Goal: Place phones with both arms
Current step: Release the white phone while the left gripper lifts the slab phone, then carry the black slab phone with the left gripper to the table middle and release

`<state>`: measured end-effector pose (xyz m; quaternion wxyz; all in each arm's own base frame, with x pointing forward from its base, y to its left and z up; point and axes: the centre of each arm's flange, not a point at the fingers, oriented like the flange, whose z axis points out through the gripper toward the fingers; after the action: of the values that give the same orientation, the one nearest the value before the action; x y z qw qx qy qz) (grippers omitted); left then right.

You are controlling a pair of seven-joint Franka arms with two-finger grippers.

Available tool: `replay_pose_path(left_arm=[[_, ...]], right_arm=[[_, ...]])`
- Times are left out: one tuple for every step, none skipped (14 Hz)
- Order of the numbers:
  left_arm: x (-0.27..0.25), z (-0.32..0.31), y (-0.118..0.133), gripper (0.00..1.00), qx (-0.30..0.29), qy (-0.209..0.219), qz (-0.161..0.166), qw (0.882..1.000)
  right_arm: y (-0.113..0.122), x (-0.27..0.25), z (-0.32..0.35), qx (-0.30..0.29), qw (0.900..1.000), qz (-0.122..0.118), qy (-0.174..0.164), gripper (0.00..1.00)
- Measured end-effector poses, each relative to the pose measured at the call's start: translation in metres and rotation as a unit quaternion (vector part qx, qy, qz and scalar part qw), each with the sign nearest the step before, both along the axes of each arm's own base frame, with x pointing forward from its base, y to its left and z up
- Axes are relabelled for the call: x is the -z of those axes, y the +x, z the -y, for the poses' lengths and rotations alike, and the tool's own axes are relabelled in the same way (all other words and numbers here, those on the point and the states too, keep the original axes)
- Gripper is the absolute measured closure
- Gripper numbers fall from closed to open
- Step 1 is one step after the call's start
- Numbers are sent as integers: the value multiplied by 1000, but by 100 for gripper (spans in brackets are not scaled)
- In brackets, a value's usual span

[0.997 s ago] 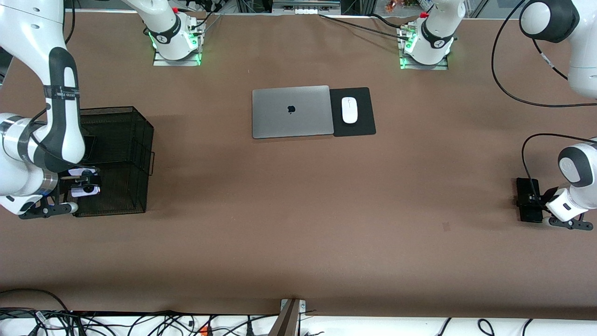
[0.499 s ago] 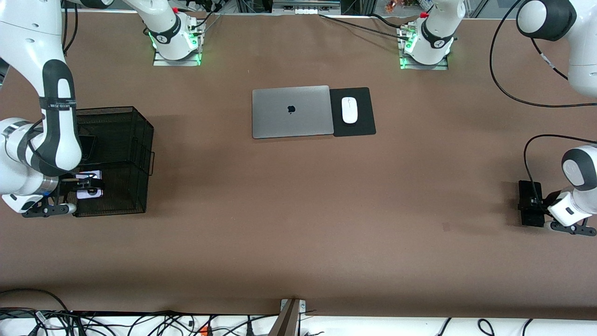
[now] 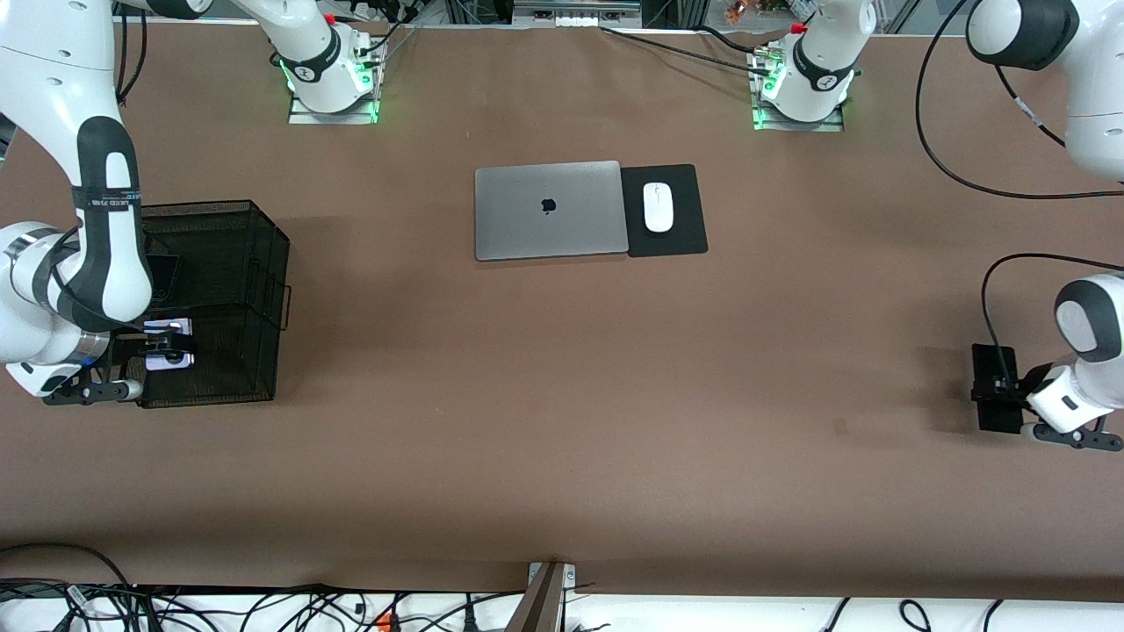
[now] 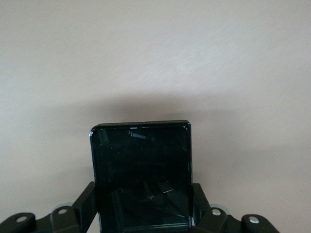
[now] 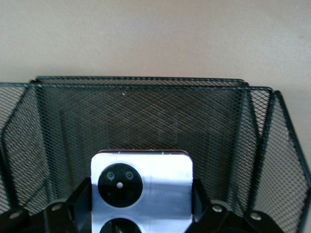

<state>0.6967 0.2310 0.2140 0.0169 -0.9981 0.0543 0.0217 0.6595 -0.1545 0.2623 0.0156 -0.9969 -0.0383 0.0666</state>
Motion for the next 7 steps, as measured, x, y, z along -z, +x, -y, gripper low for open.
replay_pose_path(left_arm=[[0,21,7,20,-10,1,1,1000],[0,43,13,20,-20,1,2,1000],[0,65,18,20,-28,2,3,1000],[0,83,22,20,-37,3,4,999],[0,99,25,20,-47,4,4,999],[0,113,28,20,-57,5,5,998],[0,125,29,20,-68,5,6,998]], right_arm=[[1,0,-1,3,1000,3,4,11],[1,-1,-1,4,1000,4,6,6],[1,-1,-1,4,1000,5,6,0],[2,-2,-2,4,1000,6,6,0],[3,-4,-3,3,1000,8,6,0],[6,-8,-5,0,1000,13,6,0],[11,-16,-8,-4,1000,20,6,0]])
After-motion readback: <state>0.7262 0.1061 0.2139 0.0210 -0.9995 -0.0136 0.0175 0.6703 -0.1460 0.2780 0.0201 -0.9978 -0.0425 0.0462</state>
